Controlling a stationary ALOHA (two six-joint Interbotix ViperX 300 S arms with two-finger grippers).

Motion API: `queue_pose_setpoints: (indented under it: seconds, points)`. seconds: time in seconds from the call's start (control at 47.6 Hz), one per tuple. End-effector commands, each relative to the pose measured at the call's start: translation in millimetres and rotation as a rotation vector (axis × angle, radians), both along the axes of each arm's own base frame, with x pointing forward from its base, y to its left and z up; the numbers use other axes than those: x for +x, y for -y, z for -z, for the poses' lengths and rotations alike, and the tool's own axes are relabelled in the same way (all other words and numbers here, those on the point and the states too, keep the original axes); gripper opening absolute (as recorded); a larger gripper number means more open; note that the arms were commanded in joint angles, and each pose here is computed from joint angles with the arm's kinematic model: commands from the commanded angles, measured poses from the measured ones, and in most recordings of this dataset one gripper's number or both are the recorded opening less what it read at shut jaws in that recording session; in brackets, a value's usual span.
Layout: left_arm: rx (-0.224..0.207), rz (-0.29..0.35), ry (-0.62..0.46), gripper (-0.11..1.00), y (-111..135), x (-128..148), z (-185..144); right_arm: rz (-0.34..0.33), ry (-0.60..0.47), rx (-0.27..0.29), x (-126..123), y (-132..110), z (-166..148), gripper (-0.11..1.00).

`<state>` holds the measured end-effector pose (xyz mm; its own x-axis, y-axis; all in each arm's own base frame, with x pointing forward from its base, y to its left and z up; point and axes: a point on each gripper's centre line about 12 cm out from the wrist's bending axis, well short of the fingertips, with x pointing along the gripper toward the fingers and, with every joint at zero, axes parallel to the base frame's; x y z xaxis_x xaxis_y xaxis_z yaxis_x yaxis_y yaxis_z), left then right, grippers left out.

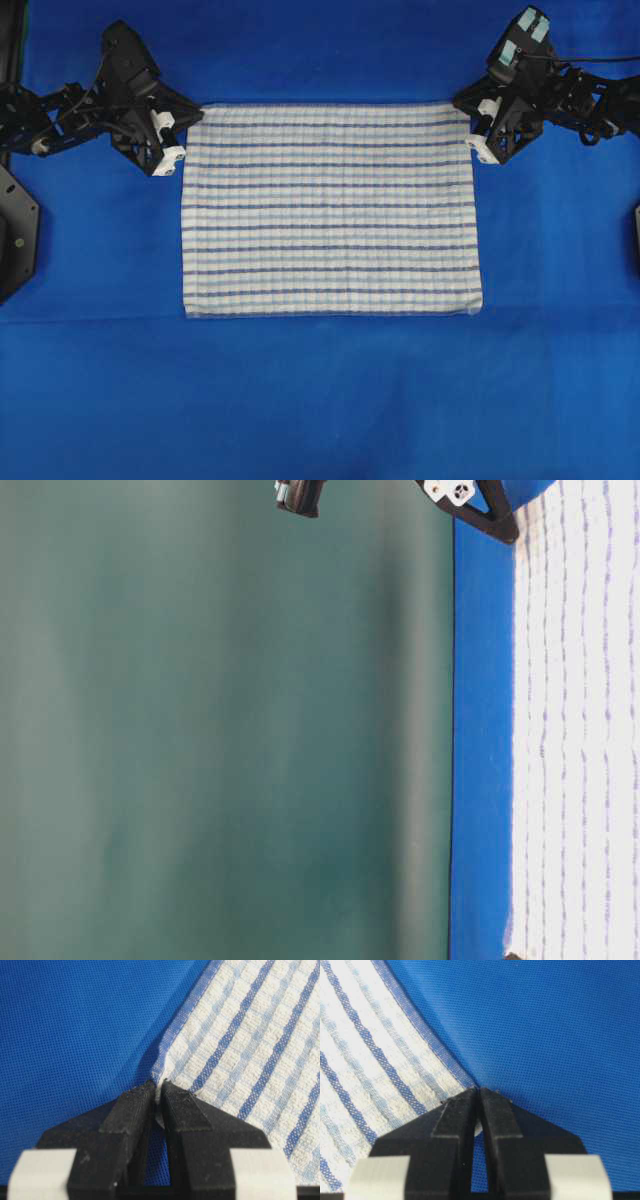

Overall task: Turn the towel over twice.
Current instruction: 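Lift the far edge with both grippers and pull it away, then swing the held edge back toward the near side and lower it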

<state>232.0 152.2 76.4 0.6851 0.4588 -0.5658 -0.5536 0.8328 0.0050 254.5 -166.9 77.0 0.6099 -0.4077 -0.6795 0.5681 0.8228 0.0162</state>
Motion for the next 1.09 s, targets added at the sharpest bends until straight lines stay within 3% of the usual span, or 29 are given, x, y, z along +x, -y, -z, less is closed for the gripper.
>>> queue_pose_setpoints:
  seconds: [0.0,0.399,0.525,0.798,1.071]
  points:
    - [0.028,-0.006,0.044,0.04,-4,4,-13,0.005,0.034,-0.024,2,4,-12,0.05]
    - [0.149,-0.055,0.178,0.04,-29,7,-88,0.049,0.141,-0.116,3,26,-79,0.05]
    - [0.206,-0.053,0.23,0.04,-31,8,-121,0.051,0.159,-0.149,3,33,-105,0.05]
    - [0.342,-0.043,0.374,0.04,-25,0,-185,0.022,0.207,-0.252,5,37,-172,0.05]
    - [0.444,-0.037,0.485,0.04,-13,-13,-217,0.002,0.256,-0.346,0,33,-233,0.05]
